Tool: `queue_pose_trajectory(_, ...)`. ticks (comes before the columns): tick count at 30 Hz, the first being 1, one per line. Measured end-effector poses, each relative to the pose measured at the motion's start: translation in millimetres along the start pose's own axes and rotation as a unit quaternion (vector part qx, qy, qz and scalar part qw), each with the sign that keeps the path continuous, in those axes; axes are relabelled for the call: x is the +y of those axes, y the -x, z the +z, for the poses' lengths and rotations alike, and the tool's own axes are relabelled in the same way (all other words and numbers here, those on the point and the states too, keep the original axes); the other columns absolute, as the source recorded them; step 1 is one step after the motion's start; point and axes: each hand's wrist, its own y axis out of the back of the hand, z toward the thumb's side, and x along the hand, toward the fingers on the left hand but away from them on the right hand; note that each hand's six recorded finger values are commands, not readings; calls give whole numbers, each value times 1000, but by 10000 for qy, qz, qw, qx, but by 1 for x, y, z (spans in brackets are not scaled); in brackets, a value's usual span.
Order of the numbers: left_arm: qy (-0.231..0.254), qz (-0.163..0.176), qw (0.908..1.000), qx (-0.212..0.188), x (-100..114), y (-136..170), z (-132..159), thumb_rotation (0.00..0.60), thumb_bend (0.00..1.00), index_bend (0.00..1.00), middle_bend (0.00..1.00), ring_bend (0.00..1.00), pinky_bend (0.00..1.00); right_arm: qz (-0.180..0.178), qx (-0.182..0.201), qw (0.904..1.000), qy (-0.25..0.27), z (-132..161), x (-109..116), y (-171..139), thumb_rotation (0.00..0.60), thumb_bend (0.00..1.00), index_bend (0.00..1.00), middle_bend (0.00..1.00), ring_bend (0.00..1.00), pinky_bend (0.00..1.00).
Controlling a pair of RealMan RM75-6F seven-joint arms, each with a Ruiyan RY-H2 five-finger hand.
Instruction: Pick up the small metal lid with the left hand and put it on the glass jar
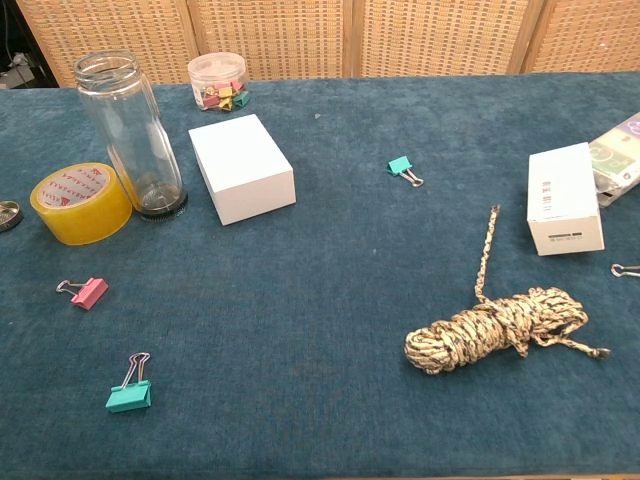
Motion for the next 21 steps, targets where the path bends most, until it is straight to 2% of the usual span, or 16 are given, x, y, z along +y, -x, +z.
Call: queue_pose_trajectory(21,137,-104,9998,127,-11,-12,-3,600,338,540,0,0,0,5,-7,10000,10,-2,2,0,600,0,0,0,0,0)
